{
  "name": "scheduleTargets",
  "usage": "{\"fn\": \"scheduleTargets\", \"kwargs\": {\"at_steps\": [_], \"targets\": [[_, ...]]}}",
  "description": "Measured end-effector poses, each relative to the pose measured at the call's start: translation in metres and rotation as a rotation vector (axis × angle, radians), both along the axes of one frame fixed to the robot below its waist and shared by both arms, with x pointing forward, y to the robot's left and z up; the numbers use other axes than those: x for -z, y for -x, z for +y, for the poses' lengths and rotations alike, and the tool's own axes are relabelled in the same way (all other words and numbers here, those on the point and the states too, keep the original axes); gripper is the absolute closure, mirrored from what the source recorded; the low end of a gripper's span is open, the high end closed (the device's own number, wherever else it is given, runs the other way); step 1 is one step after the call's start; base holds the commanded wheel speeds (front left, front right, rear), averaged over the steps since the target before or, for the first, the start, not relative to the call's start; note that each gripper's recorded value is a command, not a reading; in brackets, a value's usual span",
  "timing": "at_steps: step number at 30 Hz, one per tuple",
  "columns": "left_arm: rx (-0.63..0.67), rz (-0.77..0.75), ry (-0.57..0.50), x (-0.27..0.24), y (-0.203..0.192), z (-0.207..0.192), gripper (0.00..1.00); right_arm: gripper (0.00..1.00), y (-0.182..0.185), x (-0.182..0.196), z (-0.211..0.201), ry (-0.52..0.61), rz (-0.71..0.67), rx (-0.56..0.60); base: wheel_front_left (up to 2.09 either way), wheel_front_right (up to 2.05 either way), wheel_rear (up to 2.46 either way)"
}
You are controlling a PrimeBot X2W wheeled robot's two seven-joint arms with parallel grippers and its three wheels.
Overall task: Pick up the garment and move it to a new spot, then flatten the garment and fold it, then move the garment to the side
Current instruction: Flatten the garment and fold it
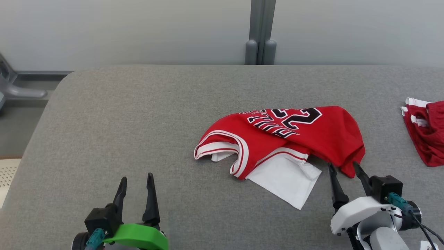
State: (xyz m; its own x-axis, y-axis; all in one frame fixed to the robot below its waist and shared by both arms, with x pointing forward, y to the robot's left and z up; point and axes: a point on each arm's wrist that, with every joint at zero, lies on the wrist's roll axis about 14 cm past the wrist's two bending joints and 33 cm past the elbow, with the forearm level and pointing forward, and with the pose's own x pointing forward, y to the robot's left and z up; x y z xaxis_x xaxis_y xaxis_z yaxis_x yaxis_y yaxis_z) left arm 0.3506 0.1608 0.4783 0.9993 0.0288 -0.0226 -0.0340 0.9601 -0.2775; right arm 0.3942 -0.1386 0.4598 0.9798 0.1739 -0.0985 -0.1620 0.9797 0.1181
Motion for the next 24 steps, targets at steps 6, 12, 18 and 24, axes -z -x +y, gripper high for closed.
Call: {"fn": "scheduleTargets", "kwargs": {"at_steps": [6, 12, 18, 24], "targets": [[0.072, -0.028, 0.006, -0.009, -0.001, -0.023, 0.00, 0.00, 0.005, -0.032, -0.021, 0.015, -0.112, 0.058, 0.00, 0.00, 0.00], [0.144, -0.080, 0.022, -0.026, -0.004, -0.047, 0.00, 0.00, 0.011, -0.064, -0.029, 0.034, -0.215, 0.078, 0.00, 0.00, 0.00], [0.176, -0.087, 0.031, -0.029, 0.001, -0.058, 0.00, 0.00, 0.023, -0.066, -0.025, 0.028, -0.221, 0.066, 0.00, 0.00, 0.00], [0.174, -0.084, 0.032, -0.028, 0.004, -0.057, 0.00, 0.00, 0.027, -0.063, -0.020, 0.004, -0.212, 0.052, 0.00, 0.00, 0.00]]}}
